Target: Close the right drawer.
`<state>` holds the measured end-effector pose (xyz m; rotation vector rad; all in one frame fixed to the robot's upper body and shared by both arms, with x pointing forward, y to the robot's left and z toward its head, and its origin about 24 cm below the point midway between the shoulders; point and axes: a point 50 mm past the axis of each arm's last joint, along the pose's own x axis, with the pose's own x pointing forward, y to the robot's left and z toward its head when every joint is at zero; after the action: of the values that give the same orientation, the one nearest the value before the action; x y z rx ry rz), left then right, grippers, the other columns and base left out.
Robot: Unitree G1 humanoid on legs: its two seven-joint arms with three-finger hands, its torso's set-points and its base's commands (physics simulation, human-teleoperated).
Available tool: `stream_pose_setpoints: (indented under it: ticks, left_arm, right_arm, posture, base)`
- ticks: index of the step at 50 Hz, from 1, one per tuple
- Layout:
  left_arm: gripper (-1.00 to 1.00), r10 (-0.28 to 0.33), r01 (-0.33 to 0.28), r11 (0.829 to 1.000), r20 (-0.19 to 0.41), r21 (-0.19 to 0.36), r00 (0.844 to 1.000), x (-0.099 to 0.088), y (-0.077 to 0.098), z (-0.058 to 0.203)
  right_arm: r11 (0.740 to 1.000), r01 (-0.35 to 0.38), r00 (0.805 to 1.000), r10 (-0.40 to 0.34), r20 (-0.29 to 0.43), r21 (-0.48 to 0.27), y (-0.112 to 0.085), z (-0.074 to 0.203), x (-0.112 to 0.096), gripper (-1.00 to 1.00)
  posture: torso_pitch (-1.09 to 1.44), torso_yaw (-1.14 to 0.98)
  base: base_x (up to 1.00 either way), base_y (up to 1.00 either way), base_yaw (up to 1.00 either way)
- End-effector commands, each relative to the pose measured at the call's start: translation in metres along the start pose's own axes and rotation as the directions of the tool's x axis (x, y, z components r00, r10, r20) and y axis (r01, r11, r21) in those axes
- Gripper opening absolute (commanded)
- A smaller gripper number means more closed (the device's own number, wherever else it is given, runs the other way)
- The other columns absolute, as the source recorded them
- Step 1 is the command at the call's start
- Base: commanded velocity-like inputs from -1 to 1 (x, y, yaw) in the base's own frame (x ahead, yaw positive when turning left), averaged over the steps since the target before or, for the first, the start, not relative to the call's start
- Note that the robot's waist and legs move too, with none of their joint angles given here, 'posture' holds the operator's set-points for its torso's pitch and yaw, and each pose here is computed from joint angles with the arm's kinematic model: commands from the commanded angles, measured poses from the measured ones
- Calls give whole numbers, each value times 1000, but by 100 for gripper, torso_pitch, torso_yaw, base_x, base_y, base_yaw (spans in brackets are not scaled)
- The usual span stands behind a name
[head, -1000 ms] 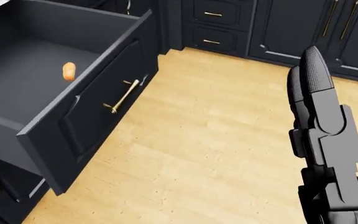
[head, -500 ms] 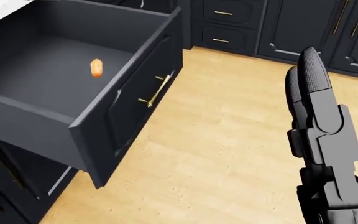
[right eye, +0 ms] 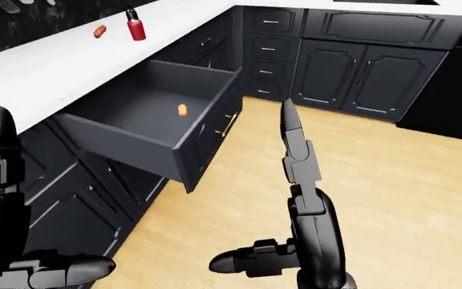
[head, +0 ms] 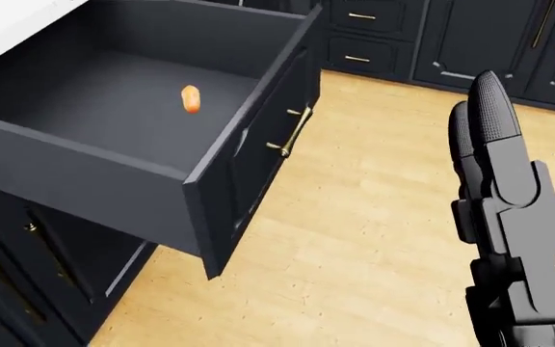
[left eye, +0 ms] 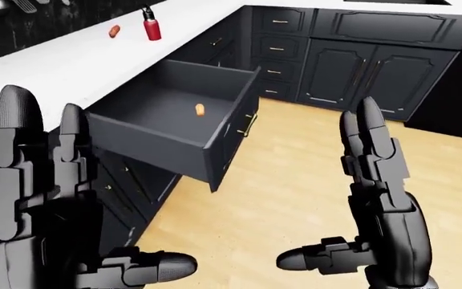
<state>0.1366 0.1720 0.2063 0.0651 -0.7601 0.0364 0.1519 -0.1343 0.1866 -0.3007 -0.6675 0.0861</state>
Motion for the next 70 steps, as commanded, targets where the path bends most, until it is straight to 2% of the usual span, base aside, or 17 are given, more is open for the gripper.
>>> stream_pose_setpoints:
  ticks: [1,70]
  left_arm:
    - [100,3,-3,1000,42,5,999,1,0,7]
    - [100,-4,4,1000,41,6,999,0,-1,7]
  right_arm:
    - [1000,8,999,-8,53,-1,-1,9,1,100]
    - [1000,3,999,-3,35,-7,0,5,0,100]
  posture:
    - [0,0]
    - [0,0]
  base:
    - [0,26,0]
    - [0,23,0]
